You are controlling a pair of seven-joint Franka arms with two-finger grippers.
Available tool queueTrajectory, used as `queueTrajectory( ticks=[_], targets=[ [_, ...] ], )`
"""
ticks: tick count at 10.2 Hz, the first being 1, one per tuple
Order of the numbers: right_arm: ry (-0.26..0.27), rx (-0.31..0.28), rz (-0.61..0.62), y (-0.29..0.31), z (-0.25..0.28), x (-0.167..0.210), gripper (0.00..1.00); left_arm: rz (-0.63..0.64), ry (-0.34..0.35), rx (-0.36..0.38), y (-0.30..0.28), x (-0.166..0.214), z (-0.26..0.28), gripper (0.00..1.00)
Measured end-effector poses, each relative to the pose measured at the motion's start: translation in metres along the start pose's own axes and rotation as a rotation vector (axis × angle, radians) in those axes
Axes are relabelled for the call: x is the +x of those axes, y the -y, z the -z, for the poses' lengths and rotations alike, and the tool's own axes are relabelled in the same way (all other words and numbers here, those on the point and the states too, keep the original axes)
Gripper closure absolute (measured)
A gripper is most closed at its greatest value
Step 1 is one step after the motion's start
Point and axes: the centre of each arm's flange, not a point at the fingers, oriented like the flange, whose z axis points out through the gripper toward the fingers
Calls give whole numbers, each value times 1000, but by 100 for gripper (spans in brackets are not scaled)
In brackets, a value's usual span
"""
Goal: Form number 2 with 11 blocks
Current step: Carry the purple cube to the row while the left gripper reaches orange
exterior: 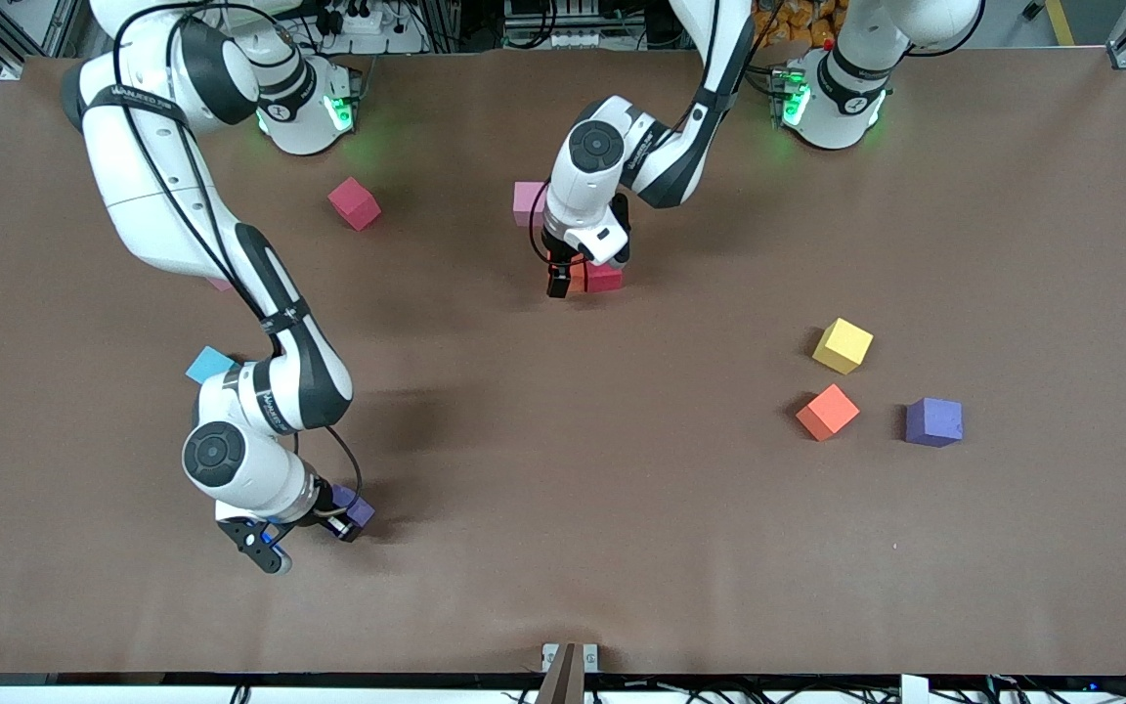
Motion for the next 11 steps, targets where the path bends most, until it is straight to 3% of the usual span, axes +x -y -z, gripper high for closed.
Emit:
queueTrajectory(
  ticks=[5,8,11],
  targets=[
    [57,-47,12,25,18,-33,44,48,10,23,-52,1,66,0],
    [94,-100,-2,71,36,-105,47,21,12,2,-102,17,115,0],
    [116,-140,-30,101,48,-171,47,-75,-12,-21,-166,70,183,0]
  ],
)
